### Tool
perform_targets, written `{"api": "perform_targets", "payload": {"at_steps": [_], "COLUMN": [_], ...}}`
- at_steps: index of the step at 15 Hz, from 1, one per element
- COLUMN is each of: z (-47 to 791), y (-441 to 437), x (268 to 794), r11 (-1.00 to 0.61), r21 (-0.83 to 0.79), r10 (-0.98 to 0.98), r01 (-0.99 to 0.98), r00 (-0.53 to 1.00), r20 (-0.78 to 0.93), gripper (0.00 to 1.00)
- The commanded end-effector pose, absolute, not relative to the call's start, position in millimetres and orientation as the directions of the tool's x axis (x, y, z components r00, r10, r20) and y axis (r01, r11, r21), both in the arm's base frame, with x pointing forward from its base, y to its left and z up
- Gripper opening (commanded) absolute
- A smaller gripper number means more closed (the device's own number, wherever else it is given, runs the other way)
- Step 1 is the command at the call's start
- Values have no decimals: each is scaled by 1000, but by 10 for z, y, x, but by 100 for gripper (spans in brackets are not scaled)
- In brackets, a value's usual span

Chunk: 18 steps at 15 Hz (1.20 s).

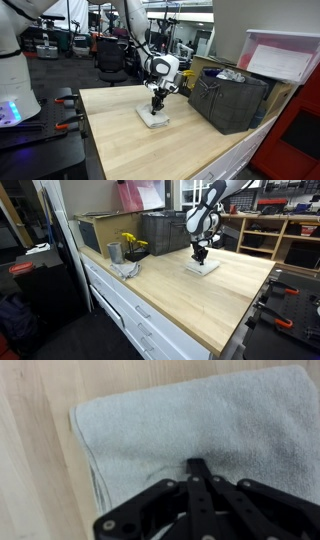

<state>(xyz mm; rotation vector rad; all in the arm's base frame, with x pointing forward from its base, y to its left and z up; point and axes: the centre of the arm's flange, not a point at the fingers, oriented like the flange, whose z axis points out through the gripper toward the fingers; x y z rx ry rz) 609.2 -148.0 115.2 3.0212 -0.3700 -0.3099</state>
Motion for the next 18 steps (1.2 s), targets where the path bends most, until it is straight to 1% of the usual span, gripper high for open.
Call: {"api": "perform_targets", "payload": {"at_steps": [1, 2, 4, 5, 8, 11, 14, 18], "z": [1091, 1103, 1123, 1138, 1197, 1236, 1224, 1196], "y": [-1202, -1151, -964, -838, -535, -246, -140, -287], "x": [6011, 6028, 6079, 6104, 6167, 6199, 6155, 6025], "r11": [-911, -893, -889, -914, -960, -996, -996, -953], "r21": [130, 135, 102, 60, 23, -14, -39, -54], "r10": [-410, -448, -457, -406, -279, -90, 80, 301], "r01": [-391, -429, -446, -402, -279, -93, 77, 298], "r00": [890, 871, 864, 892, 947, 989, 993, 953], "r20": [-200, -203, -209, -201, -162, -119, -82, -41], "gripper": [0, 0, 0, 0, 0, 0, 0, 0]}}
